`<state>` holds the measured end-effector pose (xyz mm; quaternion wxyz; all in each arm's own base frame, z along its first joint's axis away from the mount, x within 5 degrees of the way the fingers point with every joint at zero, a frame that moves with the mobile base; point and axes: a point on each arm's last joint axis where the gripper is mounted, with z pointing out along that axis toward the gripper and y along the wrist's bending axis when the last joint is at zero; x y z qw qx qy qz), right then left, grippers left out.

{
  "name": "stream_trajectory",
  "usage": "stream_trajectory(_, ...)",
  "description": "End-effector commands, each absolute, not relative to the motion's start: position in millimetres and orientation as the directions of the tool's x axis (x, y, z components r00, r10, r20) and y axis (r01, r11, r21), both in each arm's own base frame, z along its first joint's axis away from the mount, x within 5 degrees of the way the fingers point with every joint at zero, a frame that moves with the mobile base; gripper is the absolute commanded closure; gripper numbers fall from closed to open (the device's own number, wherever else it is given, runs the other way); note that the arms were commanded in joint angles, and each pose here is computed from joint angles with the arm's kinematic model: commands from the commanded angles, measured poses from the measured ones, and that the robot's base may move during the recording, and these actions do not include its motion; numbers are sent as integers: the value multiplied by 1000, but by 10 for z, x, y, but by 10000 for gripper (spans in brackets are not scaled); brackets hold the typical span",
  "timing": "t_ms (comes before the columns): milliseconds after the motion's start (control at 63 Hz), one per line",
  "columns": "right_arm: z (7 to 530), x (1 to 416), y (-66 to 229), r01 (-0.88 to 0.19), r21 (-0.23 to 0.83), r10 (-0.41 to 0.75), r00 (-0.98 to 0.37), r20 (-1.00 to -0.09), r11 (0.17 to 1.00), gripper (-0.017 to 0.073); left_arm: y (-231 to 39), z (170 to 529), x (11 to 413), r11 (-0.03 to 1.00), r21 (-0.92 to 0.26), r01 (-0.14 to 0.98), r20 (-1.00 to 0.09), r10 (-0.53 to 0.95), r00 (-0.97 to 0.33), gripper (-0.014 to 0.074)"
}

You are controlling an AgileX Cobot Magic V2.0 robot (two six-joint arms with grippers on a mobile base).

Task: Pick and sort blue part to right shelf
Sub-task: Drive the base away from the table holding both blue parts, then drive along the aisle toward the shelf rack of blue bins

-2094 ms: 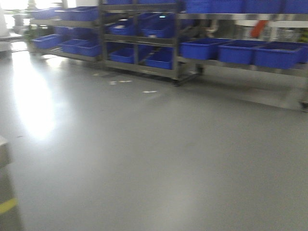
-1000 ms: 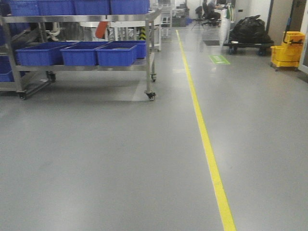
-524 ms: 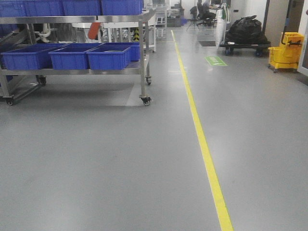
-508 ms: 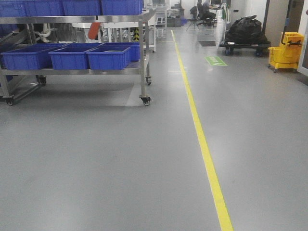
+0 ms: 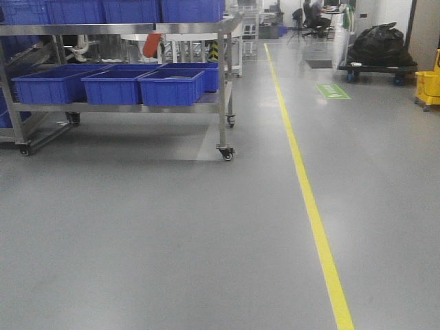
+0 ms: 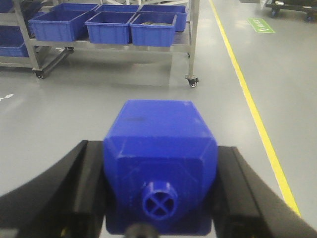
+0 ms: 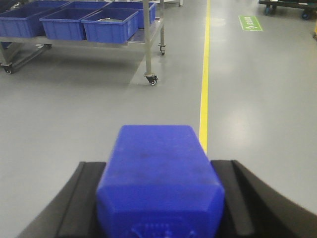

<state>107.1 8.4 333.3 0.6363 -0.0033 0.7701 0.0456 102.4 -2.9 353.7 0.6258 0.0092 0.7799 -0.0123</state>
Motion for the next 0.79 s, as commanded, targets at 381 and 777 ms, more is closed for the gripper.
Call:
stream_trajectory(381,3516,1068,80,-69,51,46,-71,-996,996,159,-24,3714,1029,1000,-9,25,-995,-6,-102,301)
stream_trajectory(777,3516,1068,80,-69,51,46,-71,-996,996,159,-24,3714,1029,1000,-9,25,-995,-6,-102,301)
